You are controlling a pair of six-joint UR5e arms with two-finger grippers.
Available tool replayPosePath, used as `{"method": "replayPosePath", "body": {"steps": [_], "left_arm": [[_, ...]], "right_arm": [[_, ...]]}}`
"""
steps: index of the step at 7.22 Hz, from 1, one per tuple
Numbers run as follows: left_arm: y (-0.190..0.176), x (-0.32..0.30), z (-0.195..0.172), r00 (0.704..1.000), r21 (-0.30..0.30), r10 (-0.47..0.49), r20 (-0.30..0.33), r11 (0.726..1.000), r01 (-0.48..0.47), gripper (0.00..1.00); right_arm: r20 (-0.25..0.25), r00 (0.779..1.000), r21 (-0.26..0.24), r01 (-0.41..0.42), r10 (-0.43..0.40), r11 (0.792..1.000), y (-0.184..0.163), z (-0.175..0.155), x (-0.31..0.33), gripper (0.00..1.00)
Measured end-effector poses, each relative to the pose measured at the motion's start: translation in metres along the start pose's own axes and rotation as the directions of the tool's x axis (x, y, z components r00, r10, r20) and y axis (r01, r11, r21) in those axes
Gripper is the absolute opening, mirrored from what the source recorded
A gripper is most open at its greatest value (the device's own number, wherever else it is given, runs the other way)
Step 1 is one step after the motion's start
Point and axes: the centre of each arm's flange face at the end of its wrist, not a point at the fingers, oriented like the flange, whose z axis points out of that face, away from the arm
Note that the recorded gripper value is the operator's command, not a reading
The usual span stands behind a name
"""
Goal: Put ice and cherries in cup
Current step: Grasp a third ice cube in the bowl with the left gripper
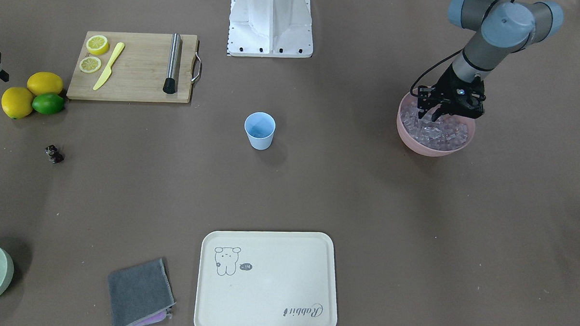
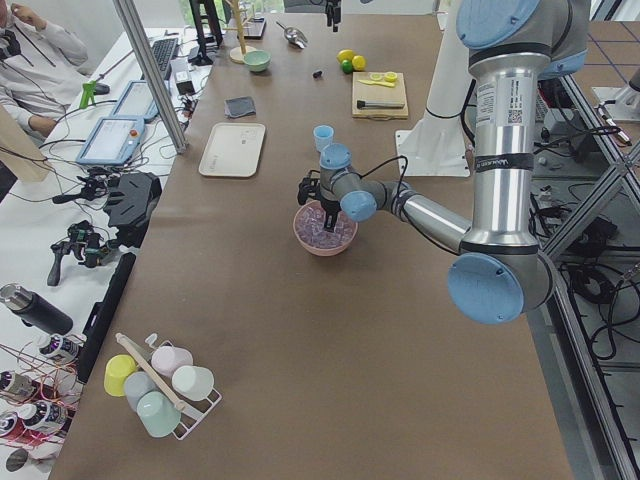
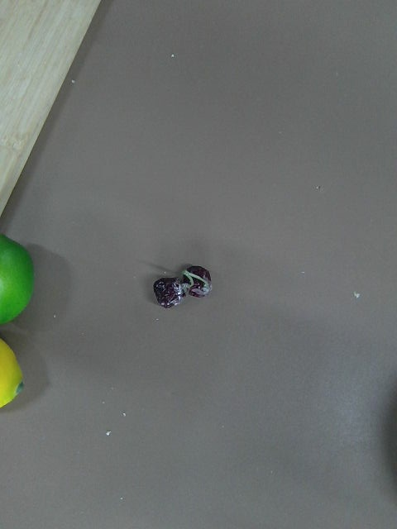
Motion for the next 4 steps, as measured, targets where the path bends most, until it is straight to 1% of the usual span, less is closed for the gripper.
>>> {"method": "replayPosePath", "body": {"steps": [3, 4], "left_arm": [[0.002, 0.006, -0.008, 0.999, -0.023, 0.003, -0.034, 1.0, -0.004, 0.0], [0.003, 0.012, -0.022, 0.998, -0.016, 0.007, -0.059, 1.0, -0.008, 0.0]], "right_arm": [[0.0, 1.0, 0.0, -0.001, 0.001, 1.0, 0.0, 0.0, 0.0, 1.0], [0.0, 1.0, 0.0, 0.0, 0.0, 1.0, 0.0, 0.0, 0.0, 1.0]]}}
